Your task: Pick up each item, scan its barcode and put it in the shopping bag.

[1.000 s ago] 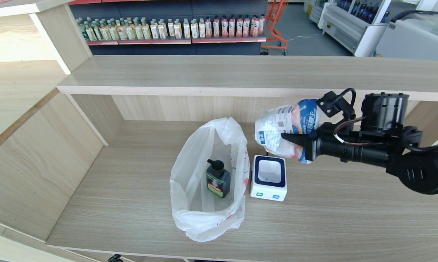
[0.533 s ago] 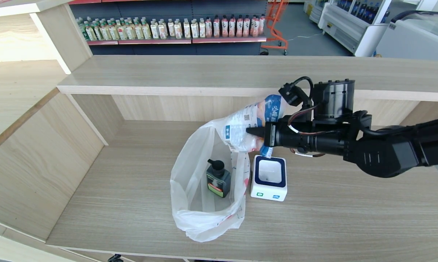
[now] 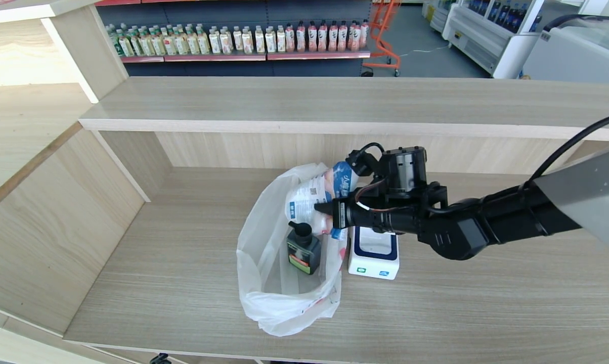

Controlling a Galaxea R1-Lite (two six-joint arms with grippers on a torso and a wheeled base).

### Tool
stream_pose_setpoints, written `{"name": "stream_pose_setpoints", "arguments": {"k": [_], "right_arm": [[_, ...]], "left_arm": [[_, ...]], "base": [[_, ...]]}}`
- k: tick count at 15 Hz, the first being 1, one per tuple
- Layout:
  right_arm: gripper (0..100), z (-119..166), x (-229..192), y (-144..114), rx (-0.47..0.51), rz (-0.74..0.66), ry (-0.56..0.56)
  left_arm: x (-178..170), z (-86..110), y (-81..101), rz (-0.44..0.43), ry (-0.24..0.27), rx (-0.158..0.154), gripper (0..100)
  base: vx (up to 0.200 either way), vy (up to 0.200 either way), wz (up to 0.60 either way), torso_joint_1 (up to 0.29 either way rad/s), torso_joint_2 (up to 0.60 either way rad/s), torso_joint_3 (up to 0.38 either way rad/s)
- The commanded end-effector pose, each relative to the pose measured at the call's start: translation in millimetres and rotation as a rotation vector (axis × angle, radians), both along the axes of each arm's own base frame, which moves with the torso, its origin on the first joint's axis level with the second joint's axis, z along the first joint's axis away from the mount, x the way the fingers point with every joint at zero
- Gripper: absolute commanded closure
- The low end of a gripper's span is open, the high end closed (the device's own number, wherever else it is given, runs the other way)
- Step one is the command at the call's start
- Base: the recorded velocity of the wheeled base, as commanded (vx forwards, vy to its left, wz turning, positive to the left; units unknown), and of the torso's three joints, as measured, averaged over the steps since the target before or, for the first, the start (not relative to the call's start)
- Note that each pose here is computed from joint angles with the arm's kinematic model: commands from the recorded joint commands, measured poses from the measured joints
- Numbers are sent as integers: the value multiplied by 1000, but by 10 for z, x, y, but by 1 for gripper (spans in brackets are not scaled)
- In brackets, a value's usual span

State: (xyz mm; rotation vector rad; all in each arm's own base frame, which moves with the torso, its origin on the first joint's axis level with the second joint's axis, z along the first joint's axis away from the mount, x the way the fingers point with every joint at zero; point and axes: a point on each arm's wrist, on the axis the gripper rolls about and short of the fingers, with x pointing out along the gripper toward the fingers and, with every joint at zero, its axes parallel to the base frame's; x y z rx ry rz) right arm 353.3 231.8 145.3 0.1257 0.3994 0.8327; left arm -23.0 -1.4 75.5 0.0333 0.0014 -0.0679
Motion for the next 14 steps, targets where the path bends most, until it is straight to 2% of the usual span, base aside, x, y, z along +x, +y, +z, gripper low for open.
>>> {"name": "stream_pose_setpoints", "arguments": {"k": [1,5,6,8,11,12,13,14], "right_arm": [[100,-148,79,80,-13,6,18],[100,-199,127,111,-31,14,3],[0,-208,124,109,-35,13,3],[0,-139,121,106,-21,5,-9],[0,249,11,13,56,-10,-47],[0,296,-8,1,68,-13,-48],[0,613,-195,-169,149,-39,-40],[0,770,-359,-331,174,-54,-48]], "left_arm": [[1,0,0,0,2,0,0],[1,0,0,0,2,0,0],[1,0,0,0,2,0,0],[1,0,0,0,2,0,0],[1,0,0,0,2,0,0],[1,0,0,0,2,0,0],[1,0,0,0,2,0,0],[1,0,0,0,2,0,0]], "base": [[0,0,0,0,0,0],[0,0,0,0,0,0],[0,0,0,0,0,0],[0,0,0,0,0,0],[0,0,0,0,0,0],[0,0,0,0,0,0],[0,0,0,0,0,0],[0,0,0,0,0,0]]}}
